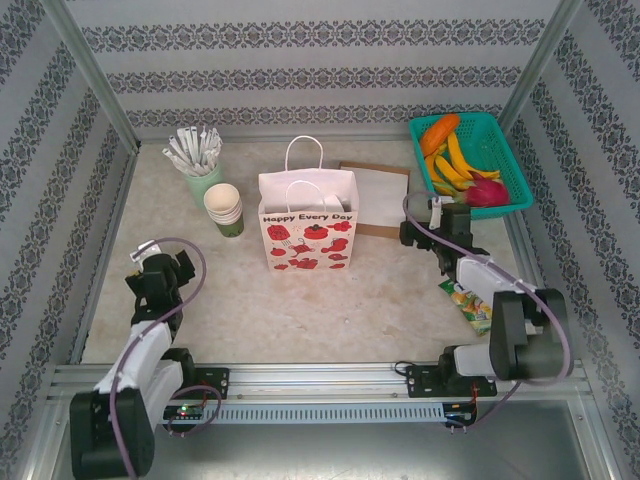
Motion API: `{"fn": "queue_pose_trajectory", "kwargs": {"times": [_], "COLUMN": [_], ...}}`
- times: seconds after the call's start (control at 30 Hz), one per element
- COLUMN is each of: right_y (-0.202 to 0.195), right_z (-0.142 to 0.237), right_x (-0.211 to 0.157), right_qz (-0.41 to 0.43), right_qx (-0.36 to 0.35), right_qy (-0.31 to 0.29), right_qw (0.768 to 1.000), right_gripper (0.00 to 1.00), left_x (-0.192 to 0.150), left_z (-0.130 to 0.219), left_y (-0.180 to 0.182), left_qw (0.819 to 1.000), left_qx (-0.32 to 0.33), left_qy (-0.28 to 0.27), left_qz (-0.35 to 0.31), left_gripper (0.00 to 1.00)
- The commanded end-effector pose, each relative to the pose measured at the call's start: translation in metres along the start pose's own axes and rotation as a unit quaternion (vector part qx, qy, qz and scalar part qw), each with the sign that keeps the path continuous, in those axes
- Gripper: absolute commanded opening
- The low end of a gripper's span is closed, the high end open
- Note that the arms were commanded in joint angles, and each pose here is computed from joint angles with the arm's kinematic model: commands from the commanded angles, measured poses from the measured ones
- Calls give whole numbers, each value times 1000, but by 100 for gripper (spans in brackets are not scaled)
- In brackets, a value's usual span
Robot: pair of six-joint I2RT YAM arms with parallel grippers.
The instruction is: Pack the takeout coffee
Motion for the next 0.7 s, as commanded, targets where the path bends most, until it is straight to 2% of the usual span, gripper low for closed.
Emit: {"fn": "queue_pose_trajectory", "kwargs": {"times": [0.0,0.13,0.2,0.37,0.5,0.67], "right_y": [8,9,6,4,-2,-4], "right_z": [-12,-25,-29,-16,-8,-4], "right_x": [20,30,32,22,13,3], "right_qz": [41,77,68,68,61,60], "right_qx": [45,47,53,55,53,51], "right_qy": [-37,-70,-59,-104,-145,-176], "right_qw": [997,993,994,991,986,981], "right_gripper": [98,98,98,98,98,98], "left_x": [30,39,42,43,42,46], "left_z": [-11,-29,-38,-38,-38,-46], "left_y": [-15,-27,-32,-36,-39,-43], "left_qw": [995,991,989,983,978,978], "left_qx": [-90,-127,-139,-164,-185,-179], "left_qy": [-47,-41,-36,-84,-94,-102], "left_qz": [2,-19,-28,-17,-14,-18], "left_gripper": [100,99,100,99,100,100]}}
Point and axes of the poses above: each hand's point on the last joint's axis, 136 mm out from that joint toward the fingers, its own z axis back along the fingers, its own y axis along the line the jaws close on, x = y × z, the point moved 10 cm from there along z, back along the fingers, and after that the axes turned 6 degrees about -z, right-handed, at the moved point
